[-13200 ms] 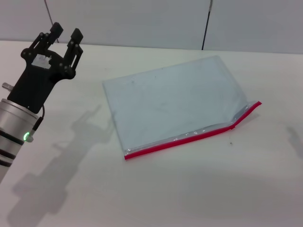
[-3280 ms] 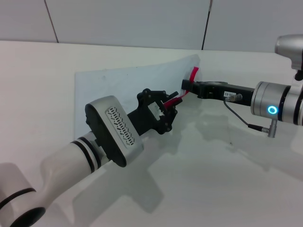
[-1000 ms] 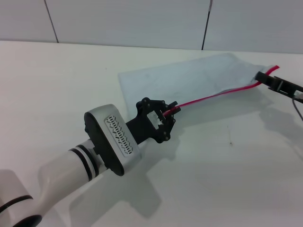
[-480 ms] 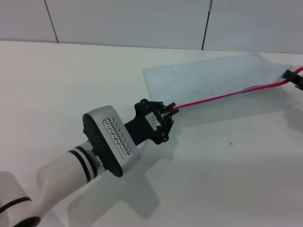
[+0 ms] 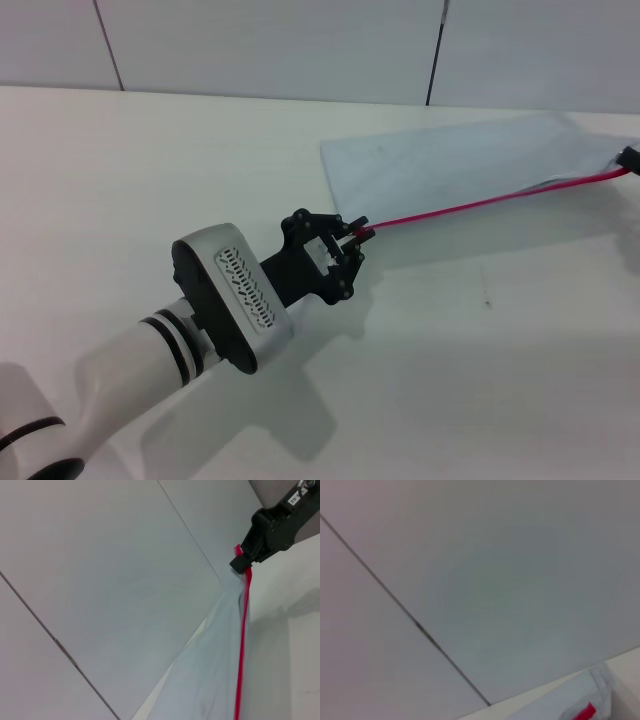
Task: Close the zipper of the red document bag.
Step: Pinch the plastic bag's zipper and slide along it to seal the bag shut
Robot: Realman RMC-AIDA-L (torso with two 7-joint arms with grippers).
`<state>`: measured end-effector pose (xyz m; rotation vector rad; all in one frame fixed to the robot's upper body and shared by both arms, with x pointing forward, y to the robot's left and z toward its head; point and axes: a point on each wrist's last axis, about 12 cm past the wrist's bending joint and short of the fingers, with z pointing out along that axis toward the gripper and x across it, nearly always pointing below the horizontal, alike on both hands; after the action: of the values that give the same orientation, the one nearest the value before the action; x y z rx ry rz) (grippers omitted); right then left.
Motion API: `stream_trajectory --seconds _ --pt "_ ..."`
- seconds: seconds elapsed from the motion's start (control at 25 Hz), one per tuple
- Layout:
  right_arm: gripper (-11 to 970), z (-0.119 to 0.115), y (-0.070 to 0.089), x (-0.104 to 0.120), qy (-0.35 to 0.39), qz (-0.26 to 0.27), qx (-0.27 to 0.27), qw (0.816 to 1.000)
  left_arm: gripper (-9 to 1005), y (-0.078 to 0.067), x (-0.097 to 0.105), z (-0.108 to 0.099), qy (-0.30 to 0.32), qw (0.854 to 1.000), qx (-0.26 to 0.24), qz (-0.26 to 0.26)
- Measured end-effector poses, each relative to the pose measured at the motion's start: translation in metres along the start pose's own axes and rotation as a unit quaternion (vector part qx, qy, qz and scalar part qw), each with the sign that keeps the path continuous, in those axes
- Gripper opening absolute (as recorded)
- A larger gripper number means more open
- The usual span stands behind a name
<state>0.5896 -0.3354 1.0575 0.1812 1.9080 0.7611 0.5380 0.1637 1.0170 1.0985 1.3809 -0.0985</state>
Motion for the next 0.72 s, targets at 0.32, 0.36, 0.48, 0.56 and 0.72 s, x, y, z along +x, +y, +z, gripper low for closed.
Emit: stream_trajectory --seconds 0.32,0.36,0.48,0.56,0.72 --pt "13 -0.004 -0.004 -0.001 -0.011 0.008 0.006 1.000 93 0.000 0.001 -0.001 0.000 1.000 -0.003 -0.002" --pt "17 -0.006 -0.005 -0.002 -0.014 0.009 0.009 1.000 94 0.001 0.001 -0.002 0.001 1.000 -0.006 -0.003" --pt "29 -0.009 -0.007 -0.003 -0.024 0.014 0.013 1.000 96 0.002 0.002 -0.004 -0.001 1.000 -0.015 -0.009" --pt "37 -0.012 -0.008 -0.003 -0.031 0.013 0.010 0.999 97 0.004 0.002 -0.005 -0.003 1.000 -0.023 -0.012" --pt "209 -0.019 -0.004 -0.006 -0.055 -0.008 -0.020 0.998 218 0.008 0.002 -0.010 -0.018 0.998 -0.048 -0.022"
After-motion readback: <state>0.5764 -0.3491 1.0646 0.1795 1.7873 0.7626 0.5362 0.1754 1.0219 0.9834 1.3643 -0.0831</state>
